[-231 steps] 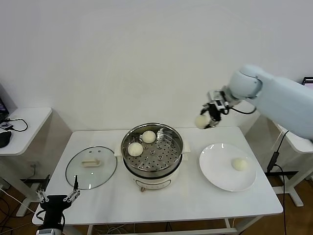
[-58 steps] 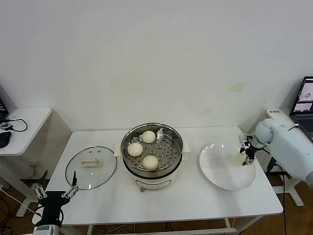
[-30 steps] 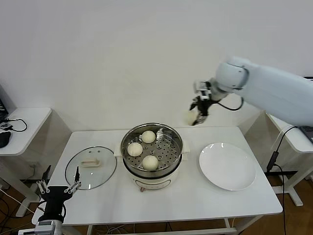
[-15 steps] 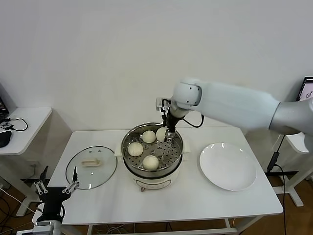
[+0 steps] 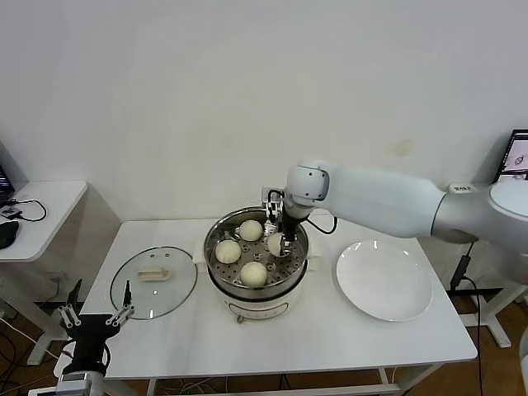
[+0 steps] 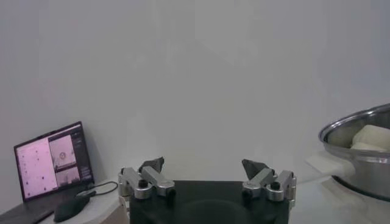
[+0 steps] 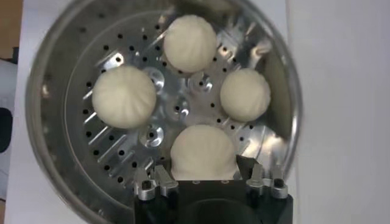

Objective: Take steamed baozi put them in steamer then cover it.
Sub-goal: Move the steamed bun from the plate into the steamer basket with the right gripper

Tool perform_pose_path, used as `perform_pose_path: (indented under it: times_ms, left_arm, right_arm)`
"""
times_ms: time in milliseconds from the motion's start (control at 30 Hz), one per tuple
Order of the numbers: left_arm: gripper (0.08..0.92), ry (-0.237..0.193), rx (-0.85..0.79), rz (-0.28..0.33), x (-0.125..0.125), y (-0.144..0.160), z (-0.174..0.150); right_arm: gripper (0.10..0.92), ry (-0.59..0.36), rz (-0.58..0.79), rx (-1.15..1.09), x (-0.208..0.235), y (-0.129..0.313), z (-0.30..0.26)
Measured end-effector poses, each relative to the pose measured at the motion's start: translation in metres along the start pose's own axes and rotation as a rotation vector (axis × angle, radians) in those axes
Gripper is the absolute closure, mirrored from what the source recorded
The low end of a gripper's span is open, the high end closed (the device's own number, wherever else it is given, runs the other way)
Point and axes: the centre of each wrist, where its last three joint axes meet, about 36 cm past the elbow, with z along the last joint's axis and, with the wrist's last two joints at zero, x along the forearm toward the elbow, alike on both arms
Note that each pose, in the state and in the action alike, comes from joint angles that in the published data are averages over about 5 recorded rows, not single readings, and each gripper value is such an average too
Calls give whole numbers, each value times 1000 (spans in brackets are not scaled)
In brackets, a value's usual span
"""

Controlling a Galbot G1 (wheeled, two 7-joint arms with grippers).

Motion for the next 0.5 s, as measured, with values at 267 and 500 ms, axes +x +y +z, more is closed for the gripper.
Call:
perform_pose_path:
  times_ms: [267, 500]
  left_arm:
    - [177, 2, 1, 0, 0, -1, 1]
    - [177, 0, 0, 1, 0, -1, 0]
  right_arm:
    - [352, 7, -1, -2, -14, 2, 0]
    - [239, -2, 14, -1, -10, -1, 2]
